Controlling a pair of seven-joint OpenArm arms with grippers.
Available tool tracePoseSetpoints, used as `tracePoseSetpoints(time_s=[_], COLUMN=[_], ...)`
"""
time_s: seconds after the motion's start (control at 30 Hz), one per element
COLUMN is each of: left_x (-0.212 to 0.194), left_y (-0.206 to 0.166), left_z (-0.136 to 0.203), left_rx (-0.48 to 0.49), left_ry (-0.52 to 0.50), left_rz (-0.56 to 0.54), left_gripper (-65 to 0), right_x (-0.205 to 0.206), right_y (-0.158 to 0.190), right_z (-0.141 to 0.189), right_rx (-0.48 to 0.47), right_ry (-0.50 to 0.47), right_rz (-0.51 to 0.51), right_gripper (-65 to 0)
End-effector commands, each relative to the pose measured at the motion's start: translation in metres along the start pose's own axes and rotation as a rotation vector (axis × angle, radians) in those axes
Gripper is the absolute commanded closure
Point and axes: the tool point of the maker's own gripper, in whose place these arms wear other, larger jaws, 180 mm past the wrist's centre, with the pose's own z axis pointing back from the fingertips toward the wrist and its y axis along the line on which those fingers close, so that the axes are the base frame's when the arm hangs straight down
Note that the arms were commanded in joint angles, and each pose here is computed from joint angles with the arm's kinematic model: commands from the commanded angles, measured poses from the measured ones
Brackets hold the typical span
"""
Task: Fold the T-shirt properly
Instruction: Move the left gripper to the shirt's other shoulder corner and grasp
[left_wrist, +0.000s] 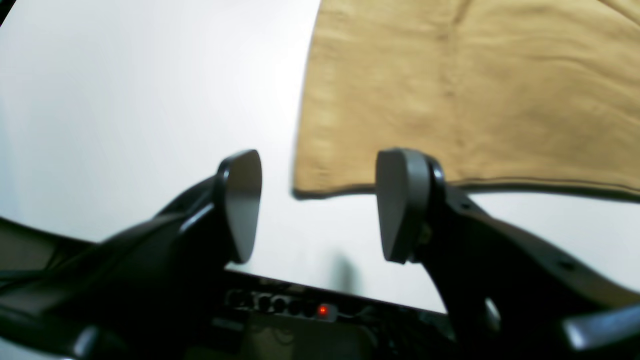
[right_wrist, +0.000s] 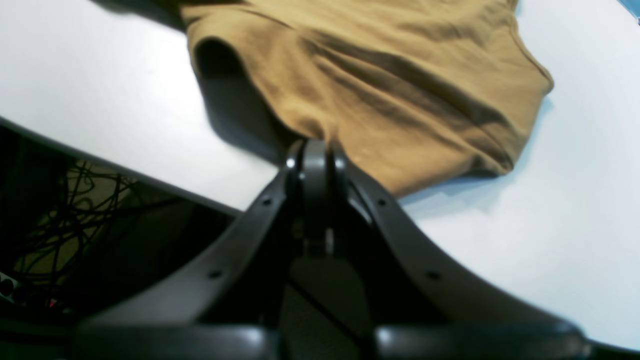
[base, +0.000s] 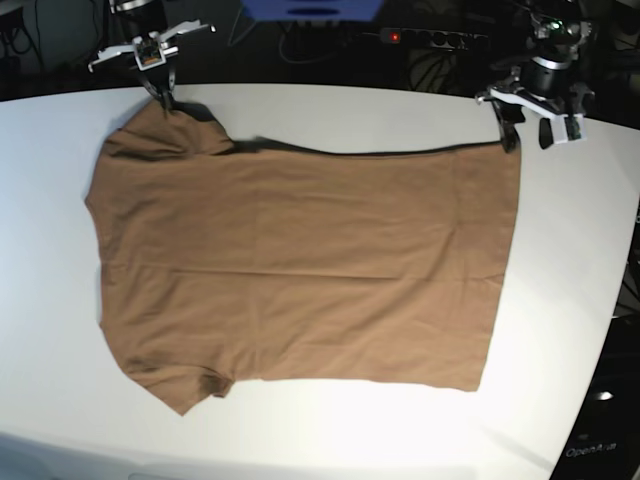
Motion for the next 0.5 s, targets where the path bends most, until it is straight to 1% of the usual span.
tracePoseSetpoints(time_s=[0.0, 0.13, 0.33, 0.47], left_x=[0.009, 0.013, -0.011, -0.027], left_y=[0.003, 0.006, 0.010, 0.007], left_z=[0.002, -0.001, -0.015, -0.022], left_rx=[0.009, 0.024, 0.024, -0.004], left_ry=[-0.030, -0.044, 0.016, 0.054], left_rz=[0.004, 0.019, 0.049, 0.064], left_gripper=[-35.6, -35.6, -35.6, -35.6], right_x=[-0.009, -0.016, -0.015, -0.015], right_y=[-0.001, 0.000, -0.002, -0.002], right_z=[0.005, 0.007, 0.003, 0.003], right_rx=[0.004, 0.006, 0.001, 0.001], right_ry=[0.043, 0.063, 0.057, 0.057], right_rz=[0.004, 0.002, 0.004, 0.004], right_gripper=[-0.1, -0.1, -0.1, -0.1])
